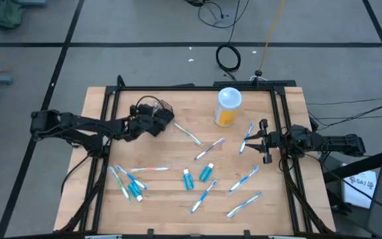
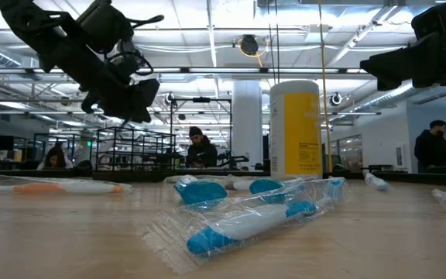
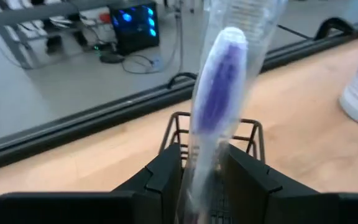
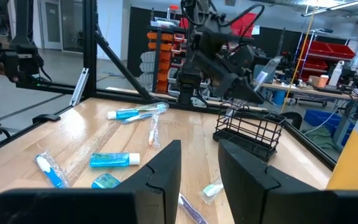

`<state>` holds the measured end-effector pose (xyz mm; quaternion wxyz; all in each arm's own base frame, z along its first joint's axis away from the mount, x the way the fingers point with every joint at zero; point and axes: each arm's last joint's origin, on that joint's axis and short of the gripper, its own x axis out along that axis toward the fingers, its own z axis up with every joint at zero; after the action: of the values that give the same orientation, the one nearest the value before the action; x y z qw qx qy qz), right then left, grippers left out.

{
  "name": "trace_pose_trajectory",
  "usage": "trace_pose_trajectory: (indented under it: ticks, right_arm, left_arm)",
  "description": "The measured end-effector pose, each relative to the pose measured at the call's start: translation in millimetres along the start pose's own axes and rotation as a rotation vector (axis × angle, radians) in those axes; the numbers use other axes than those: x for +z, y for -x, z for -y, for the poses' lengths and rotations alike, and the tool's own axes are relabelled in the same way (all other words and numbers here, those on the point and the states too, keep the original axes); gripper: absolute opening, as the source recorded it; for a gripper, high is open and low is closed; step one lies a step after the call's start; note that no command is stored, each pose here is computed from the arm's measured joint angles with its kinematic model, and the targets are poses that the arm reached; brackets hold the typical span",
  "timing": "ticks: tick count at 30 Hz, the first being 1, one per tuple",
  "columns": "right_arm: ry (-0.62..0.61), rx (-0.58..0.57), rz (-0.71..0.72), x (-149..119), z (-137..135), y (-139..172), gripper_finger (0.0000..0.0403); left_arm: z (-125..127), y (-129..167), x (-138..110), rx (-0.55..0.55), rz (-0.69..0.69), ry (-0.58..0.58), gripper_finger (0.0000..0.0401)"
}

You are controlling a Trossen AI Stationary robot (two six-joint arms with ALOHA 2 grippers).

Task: Pick & Place toothbrushing station
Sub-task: Put the left violet toothbrush into the black wire organizer

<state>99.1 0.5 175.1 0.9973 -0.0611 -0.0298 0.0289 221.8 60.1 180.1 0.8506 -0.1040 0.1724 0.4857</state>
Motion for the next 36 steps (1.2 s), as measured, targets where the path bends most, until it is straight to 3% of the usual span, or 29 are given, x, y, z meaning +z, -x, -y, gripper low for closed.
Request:
trace_pose_trajectory:
  ticks: [4,12,22,29,36]
  right_arm:
    - [0.001,0.000,0.000,0,0,0,0.0098]
    - [0.001,0.001,0.000,0,0,0,0.0098]
    - [0.001,0.000,0.000,0,0,0,0.0098]
    - [0.001,0.000,0.000,0,0,0,0.0098]
    - [-0.001,0.000,0.000,0,0,0,0.0098]
  left_arm:
    - [-4,-2,-5,0.005,-0.062,-0.034,0.0102]
    - [-1,2,-9,-0.005,-0.077,-0.063,0.0009]
    - [-2,10,-1,0.028,-0.008,-0.063,0.0008]
    - [-6,22,7,0.141,0.096,-0.025,0.0005]
    - [-2,20,-14,0.213,0.111,0.036,0.0003]
